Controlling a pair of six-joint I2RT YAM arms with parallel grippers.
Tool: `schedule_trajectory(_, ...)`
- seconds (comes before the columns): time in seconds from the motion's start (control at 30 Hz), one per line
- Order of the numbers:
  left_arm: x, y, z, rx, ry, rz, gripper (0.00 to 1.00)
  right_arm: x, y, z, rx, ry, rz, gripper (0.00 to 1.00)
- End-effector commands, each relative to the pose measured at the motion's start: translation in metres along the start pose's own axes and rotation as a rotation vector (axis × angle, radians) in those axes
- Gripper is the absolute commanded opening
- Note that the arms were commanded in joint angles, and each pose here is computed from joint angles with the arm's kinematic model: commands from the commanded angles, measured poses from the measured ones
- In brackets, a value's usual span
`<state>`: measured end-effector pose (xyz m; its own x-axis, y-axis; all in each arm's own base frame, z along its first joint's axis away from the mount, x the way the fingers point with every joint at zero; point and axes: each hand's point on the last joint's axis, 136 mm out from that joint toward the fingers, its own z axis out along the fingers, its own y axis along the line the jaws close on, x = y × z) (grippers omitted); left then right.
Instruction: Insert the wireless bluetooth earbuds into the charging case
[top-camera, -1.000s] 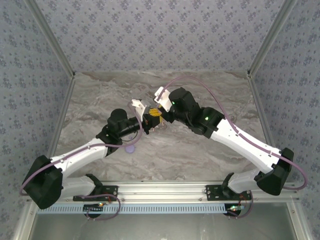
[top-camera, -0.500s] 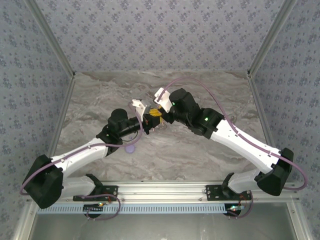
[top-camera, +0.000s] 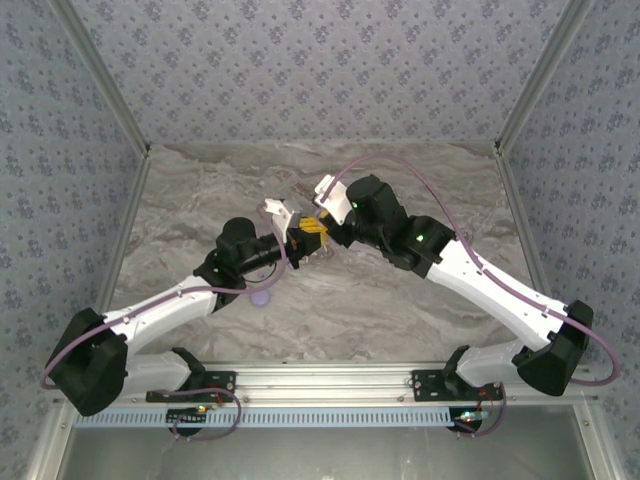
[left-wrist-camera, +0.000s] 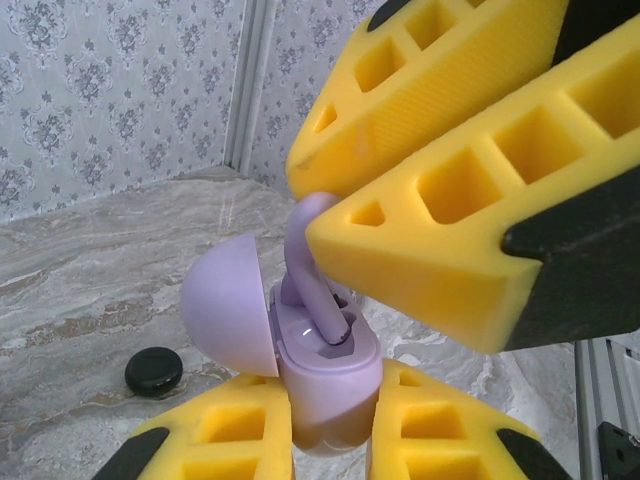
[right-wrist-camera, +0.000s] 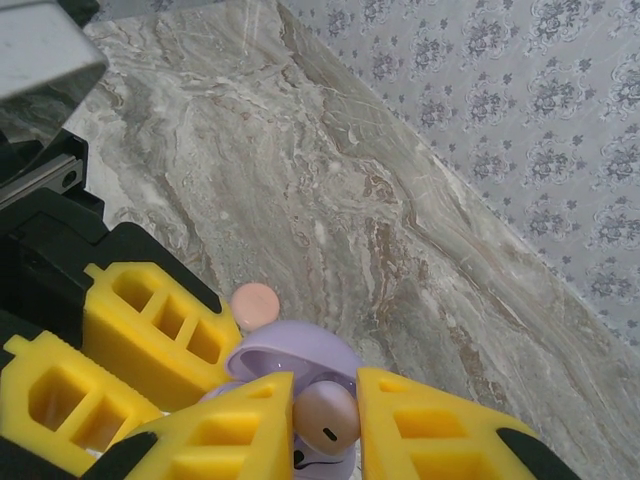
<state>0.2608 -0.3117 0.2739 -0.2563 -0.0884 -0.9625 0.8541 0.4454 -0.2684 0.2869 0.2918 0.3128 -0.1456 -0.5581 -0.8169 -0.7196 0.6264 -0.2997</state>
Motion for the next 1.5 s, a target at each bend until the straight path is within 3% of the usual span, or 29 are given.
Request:
schedule_trajectory(0.0, -0.032, -0.009, 0.002, 0.036, -0.091, 0.028, 0.0, 0.006, 0.006, -0.005, -0.041, 0.01, 0.013, 0.23)
schedule_trajectory(1.47, -0.022, -0.008, 0.006, 0.044, -0.058, 0.025, 0.0, 0.01, -0.007, -0.014, -0.002, 0.014, -0.013, 0.23)
